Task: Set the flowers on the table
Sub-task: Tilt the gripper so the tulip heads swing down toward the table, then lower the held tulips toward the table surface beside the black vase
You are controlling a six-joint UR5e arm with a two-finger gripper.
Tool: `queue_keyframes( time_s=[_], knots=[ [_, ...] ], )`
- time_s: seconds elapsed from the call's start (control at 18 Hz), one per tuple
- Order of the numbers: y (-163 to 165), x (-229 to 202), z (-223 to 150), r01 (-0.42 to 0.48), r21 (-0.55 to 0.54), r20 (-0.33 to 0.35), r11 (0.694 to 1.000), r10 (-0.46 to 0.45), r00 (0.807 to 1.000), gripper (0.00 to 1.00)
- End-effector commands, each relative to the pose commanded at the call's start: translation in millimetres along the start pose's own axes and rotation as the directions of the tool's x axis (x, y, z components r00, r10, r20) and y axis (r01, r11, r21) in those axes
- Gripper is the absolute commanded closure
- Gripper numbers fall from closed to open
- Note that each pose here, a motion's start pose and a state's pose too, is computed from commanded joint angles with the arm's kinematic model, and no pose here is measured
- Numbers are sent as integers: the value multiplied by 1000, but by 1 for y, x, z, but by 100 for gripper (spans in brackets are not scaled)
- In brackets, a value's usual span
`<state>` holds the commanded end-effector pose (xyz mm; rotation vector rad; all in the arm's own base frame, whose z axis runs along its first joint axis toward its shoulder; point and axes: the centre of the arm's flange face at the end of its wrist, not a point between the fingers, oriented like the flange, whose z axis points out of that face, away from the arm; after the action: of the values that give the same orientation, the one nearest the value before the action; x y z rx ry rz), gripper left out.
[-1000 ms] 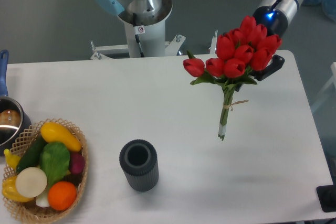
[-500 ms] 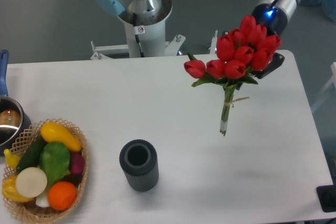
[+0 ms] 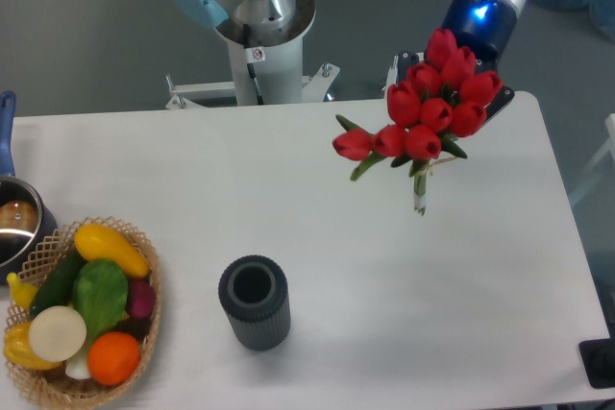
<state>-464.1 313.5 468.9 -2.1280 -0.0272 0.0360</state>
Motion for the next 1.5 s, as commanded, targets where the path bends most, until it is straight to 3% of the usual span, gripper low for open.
queue_keyframes(
  time_s=[0.22,0.67,1.17,1.39,1.5],
  knots=[
    [12,-3,10,-2,-165,51,986,11,999,63],
    [39,4,57,-9,-409,32,913,24,999,63],
    [70,5,83,60,-485,-43,872,-92,995,62],
    [83,3,83,68,-554,-32,829,-103,994,62],
    [87,1,85,71,-562,-34,824,-108,994,62]
  ],
)
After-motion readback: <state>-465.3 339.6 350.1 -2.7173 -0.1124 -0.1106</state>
